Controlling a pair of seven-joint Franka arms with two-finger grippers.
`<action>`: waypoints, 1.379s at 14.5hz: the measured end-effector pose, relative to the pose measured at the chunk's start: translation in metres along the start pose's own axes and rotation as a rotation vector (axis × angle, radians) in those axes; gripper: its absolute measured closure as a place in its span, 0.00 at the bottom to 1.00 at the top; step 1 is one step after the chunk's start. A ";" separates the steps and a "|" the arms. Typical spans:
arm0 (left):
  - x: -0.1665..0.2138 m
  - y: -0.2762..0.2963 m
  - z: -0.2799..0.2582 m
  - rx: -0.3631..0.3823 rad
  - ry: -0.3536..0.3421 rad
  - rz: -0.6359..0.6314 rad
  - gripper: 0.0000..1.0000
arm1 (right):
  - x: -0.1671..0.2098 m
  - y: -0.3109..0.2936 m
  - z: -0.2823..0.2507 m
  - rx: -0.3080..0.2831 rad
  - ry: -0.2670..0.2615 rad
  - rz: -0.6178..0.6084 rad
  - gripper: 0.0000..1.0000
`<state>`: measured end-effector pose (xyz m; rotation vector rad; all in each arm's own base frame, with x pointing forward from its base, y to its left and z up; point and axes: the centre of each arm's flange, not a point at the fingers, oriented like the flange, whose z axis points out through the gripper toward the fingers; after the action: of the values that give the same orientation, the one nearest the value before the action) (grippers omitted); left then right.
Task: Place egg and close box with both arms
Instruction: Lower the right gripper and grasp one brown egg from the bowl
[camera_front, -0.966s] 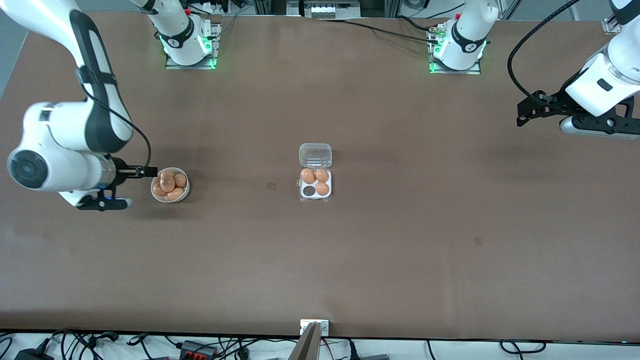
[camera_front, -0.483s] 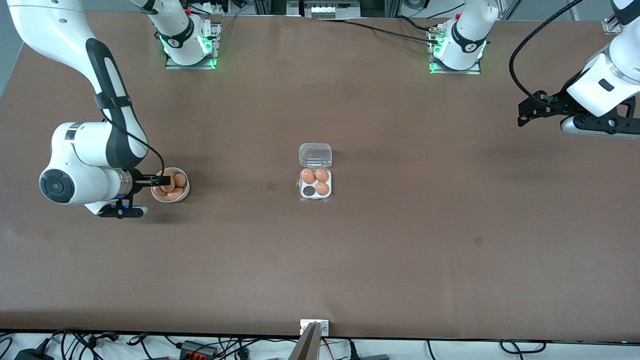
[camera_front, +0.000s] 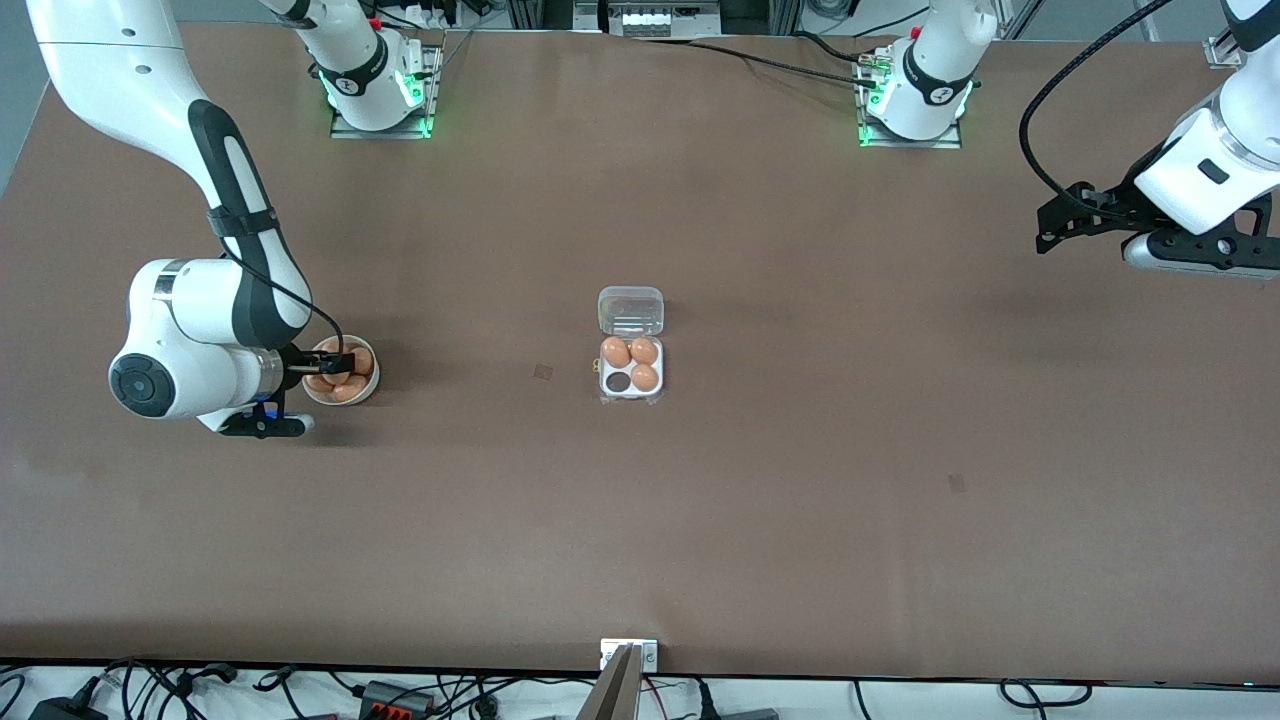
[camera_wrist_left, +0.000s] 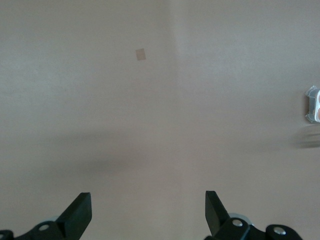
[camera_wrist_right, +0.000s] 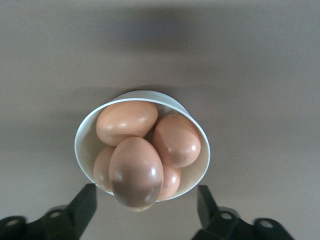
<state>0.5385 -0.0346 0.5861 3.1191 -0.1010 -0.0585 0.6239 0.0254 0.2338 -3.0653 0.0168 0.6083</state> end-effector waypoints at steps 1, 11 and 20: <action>0.000 0.000 0.000 0.000 0.000 0.000 0.00 | 0.000 -0.003 0.000 -0.002 0.000 -0.004 0.15; 0.000 0.000 0.000 0.000 0.000 0.000 0.00 | 0.001 -0.009 0.000 -0.005 0.009 -0.012 0.41; 0.000 0.000 0.000 0.000 0.000 0.000 0.00 | 0.004 -0.009 -0.003 -0.005 0.021 -0.012 0.54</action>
<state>0.5385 -0.0346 0.5860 3.1191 -0.1010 -0.0590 0.6284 0.0342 0.2349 -3.0747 -0.0026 0.5764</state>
